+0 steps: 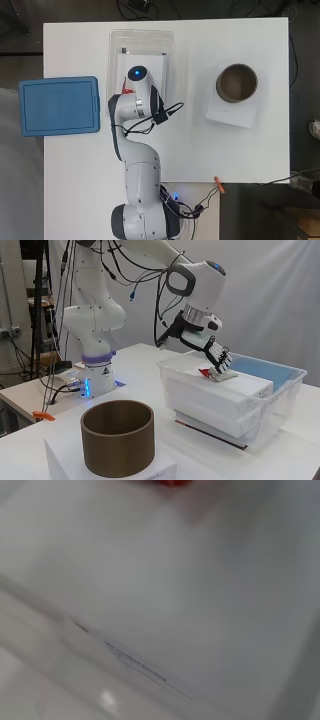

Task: Teleoperate dual arm-hand system to remove items from a box

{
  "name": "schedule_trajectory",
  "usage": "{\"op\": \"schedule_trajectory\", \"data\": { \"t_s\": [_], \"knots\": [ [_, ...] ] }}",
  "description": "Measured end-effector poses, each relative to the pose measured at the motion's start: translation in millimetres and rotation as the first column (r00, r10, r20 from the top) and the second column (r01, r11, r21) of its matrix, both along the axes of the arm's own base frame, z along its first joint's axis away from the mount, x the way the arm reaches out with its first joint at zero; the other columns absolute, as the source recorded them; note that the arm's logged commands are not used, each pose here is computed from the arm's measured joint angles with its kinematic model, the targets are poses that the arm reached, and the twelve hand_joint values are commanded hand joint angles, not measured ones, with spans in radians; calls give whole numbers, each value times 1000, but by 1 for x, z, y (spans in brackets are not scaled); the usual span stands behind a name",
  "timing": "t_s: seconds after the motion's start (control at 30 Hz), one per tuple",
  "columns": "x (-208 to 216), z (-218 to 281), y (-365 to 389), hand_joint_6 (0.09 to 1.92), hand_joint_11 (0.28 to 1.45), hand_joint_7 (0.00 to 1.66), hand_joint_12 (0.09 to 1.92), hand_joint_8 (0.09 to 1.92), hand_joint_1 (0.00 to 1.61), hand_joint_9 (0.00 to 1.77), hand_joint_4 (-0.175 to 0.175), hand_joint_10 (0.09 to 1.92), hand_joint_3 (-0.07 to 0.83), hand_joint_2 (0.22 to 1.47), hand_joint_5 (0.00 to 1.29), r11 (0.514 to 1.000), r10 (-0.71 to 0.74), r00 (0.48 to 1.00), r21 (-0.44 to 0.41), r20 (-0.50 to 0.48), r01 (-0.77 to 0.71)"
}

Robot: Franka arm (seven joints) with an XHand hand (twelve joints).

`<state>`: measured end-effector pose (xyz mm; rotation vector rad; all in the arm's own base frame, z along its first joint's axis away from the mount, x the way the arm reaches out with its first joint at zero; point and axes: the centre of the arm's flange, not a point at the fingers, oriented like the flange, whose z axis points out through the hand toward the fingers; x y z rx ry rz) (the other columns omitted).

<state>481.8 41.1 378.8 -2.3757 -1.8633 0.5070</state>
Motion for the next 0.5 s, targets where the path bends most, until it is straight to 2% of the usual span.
{"op": "schedule_trajectory", "data": {
  "t_s": [0.07, 0.1, 0.13, 0.17, 0.2, 0.23, 0.3, 0.37, 0.4, 0.43, 0.47, 0.5],
  "knots": [
    [3, -17, 9, 87, 506, 439, 87, 87, 268, 522, -39, 87, -1, 874, 267, 1000, 21, 999, -5, -26, -22],
    [5, -22, 17, 87, 592, 565, 87, 87, 437, 657, -1, 87, 22, 941, 424, 999, 38, 999, 5, -35, -37],
    [6, -22, 23, 433, 731, 720, 604, 630, 678, 842, 52, 700, -3, 1034, 634, 998, 56, 998, 11, -34, -55],
    [9, -17, 35, 721, 869, 865, 1149, 1196, 836, 1048, 105, 1243, -11, 1086, 779, 997, 82, 996, 14, -21, -82],
    [11, -15, 44, 898, 948, 943, 1498, 1555, 921, 1176, 139, 1574, -9, 1114, 855, 994, 104, 994, 17, -13, -104],
    [12, -13, 52, 995, 982, 977, 1688, 1749, 963, 1241, 158, 1752, -6, 1129, 891, 992, 128, 992, 21, -8, -128],
    [18, -7, 69, 1075, 1000, 1000, 1828, 1872, 988, 1281, 172, 1884, -1, 1142, 909, 983, 181, 983, 29, 5, -181],
    [27, -5, 73, 1110, 1006, 1013, 1852, 1879, 985, 1295, 175, 1914, 1, 1151, 897, 978, 206, 979, 35, 10, -206],
    [30, -6, 71, 796, 836, 851, 1514, 1431, 747, 1100, 107, 1520, -2, 1044, 659, 978, 206, 978, 36, 8, -206],
    [34, -7, 64, 478, 680, 656, 988, 898, 440, 842, 54, 993, -10, 910, 456, 980, 197, 980, 34, 6, -197],
    [38, -8, 53, 265, 619, 543, 570, 503, 232, 690, 30, 582, -8, 836, 357, 984, 177, 984, 28, 5, -177],
    [43, -8, 35, 136, 593, 418, 316, 258, 115, 575, 11, 320, -7, 791, 242, 990, 137, 991, 18, 4, -137]
  ]
}}
